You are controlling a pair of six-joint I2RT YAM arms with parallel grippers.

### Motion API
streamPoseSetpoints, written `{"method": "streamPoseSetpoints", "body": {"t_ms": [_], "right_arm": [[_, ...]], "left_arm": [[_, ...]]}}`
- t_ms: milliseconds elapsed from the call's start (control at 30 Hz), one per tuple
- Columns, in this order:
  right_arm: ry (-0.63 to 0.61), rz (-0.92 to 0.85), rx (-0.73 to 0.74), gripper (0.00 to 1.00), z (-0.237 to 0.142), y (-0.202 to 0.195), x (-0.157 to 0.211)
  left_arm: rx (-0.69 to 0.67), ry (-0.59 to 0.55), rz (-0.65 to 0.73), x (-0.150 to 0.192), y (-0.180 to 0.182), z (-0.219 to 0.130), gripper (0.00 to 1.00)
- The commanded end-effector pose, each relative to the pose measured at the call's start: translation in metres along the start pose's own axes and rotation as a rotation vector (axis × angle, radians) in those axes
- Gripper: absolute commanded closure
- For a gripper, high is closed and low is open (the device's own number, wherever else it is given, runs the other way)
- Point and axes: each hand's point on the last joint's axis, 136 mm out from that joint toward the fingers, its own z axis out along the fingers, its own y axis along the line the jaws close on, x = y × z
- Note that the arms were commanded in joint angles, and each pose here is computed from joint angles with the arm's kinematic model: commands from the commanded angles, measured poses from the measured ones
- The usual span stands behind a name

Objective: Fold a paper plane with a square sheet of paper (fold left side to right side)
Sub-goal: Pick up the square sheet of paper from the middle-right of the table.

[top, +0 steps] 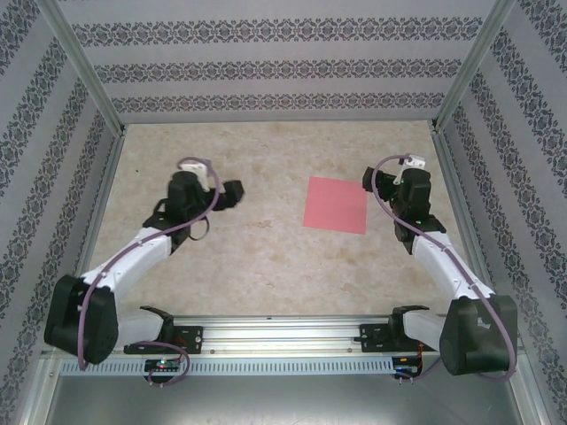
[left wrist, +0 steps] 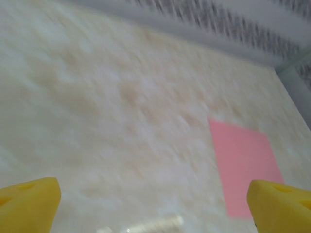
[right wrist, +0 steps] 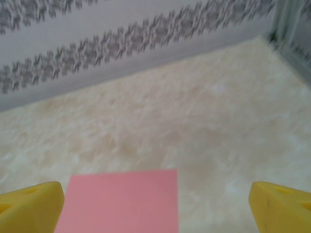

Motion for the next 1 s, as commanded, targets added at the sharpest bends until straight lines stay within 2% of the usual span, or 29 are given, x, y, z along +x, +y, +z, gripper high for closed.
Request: {"method": "streamPoseSetpoints", "body": {"t_ms": [0, 100, 367, 600, 767, 967], "right_arm": [[0.222, 0.087, 0.009, 0.02, 0.009, 0.002, 0.05], [0.307, 0.094, 0.041, 0.02, 0.027, 0.0, 0.064], [0.544, 0.075, 0.075, 0.03, 0.097, 0.004, 0.09], [0.61, 0.088, 0.08, 0.04, 0.136, 0.011, 0.103], [0.626, 0.057, 0.102, 0.03, 0.145, 0.012, 0.11], [0.676, 0.027, 0.11, 0.02, 0.142, 0.017, 0.115]], "left_arm": [[0.132, 0.206, -0.064, 0.044, -0.052, 0.022, 0.01], [0.221, 0.319, -0.034, 0.067, -0.093, 0.049, 0.02], [0.284, 0.472, -0.056, 0.102, -0.147, 0.113, 0.04], [0.318, 0.542, -0.077, 0.127, -0.17, 0.149, 0.05], [0.308, 0.582, -0.066, 0.142, -0.177, 0.164, 0.05], [0.272, 0.604, -0.083, 0.158, -0.169, 0.174, 0.05]]}}
